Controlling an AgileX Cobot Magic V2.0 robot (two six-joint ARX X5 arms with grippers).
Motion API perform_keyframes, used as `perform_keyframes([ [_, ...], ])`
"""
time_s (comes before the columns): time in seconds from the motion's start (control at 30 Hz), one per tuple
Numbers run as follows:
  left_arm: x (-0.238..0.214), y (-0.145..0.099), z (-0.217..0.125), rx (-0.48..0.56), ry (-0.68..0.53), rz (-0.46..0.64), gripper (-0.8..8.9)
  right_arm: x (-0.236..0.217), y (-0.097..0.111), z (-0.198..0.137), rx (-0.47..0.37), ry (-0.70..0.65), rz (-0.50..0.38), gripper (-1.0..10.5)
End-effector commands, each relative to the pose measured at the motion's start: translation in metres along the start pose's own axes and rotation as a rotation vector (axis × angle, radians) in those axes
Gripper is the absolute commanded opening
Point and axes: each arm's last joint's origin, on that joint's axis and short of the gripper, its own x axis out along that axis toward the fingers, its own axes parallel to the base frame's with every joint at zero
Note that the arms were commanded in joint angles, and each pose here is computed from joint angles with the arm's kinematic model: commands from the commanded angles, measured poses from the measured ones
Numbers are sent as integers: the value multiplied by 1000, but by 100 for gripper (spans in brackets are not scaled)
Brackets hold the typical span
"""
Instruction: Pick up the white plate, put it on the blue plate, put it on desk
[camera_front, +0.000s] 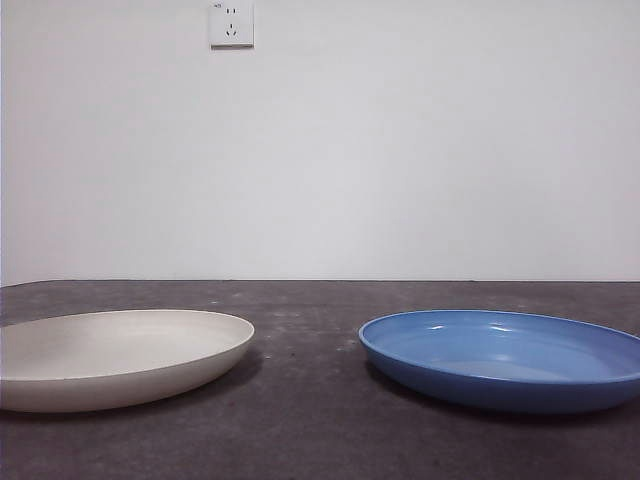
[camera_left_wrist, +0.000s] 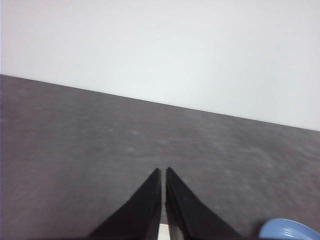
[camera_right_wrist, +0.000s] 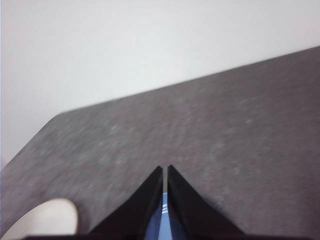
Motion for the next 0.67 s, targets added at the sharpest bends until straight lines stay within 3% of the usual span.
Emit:
perform_keyframes([
  [0.03,3,-8,21,18,12,-57,16,0,10,18,-60,19,42,11],
  [0.37,8,-32,53,26,147,-288,16,9,44,49,-122,197,308,11],
  [0.67,2,-44,45,66,273,-477,18,13,51,49,-143,369,412,11],
])
